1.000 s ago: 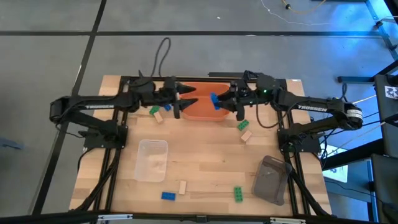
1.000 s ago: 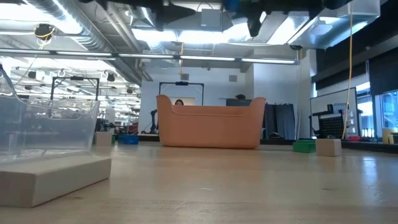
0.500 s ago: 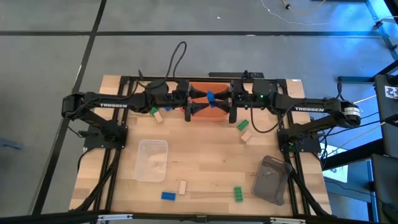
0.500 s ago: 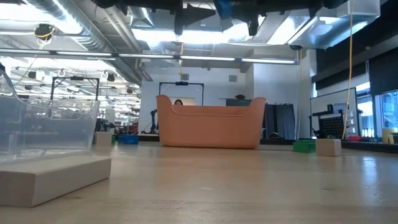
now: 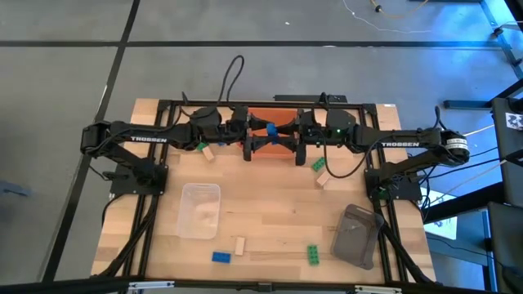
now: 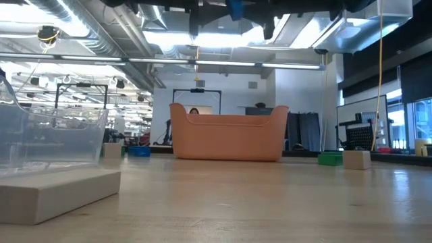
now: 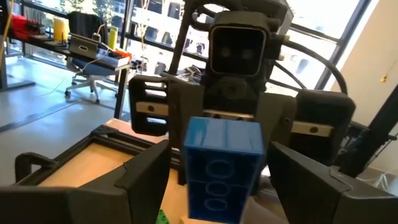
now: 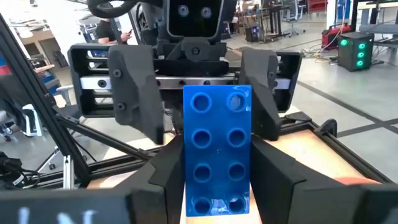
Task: Sort & place blocks by color
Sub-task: Put the top right blue game piece into the orange bin
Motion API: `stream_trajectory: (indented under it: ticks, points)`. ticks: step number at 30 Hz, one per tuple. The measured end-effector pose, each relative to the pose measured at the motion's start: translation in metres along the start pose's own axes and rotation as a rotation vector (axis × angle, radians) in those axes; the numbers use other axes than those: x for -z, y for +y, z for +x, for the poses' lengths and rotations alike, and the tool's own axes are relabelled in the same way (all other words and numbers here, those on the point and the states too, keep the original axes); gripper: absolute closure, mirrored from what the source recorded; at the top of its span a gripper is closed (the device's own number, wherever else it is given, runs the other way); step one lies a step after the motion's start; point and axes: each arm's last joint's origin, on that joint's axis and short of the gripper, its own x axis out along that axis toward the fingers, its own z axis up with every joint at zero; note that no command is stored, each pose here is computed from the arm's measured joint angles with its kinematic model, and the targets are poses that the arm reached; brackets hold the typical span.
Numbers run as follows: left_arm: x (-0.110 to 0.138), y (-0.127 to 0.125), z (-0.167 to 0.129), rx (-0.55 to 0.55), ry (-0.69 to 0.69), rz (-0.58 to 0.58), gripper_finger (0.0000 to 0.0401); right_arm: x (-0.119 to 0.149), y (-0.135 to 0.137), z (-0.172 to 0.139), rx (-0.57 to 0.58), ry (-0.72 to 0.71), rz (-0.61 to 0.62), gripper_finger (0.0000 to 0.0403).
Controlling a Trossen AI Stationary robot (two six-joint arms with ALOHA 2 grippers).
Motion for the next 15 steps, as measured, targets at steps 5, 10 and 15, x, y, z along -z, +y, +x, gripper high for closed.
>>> stream_trajectory:
  ticks: [5, 10, 15]
  points:
    - [-0.0008, 0.0001, 0.0, -0.012, -0.012, 0.0, 0.0151, 0.0003, -0.0001, -0.0001, 0.001, 0.004, 0.001, 0.0263]
    - [-0.001, 0.0005, 0.0, -0.025, -0.016, 0.001, 0.0193, 0.0004, -0.0001, -0.0001, 0.001, 0.005, 0.001, 0.0263]
    - [-0.0008, -0.0001, 0.0, -0.006, -0.011, 0.003, 0.0259, 0.0007, 0.0002, -0.0001, -0.015, 0.01, 0.005, 0.0263]
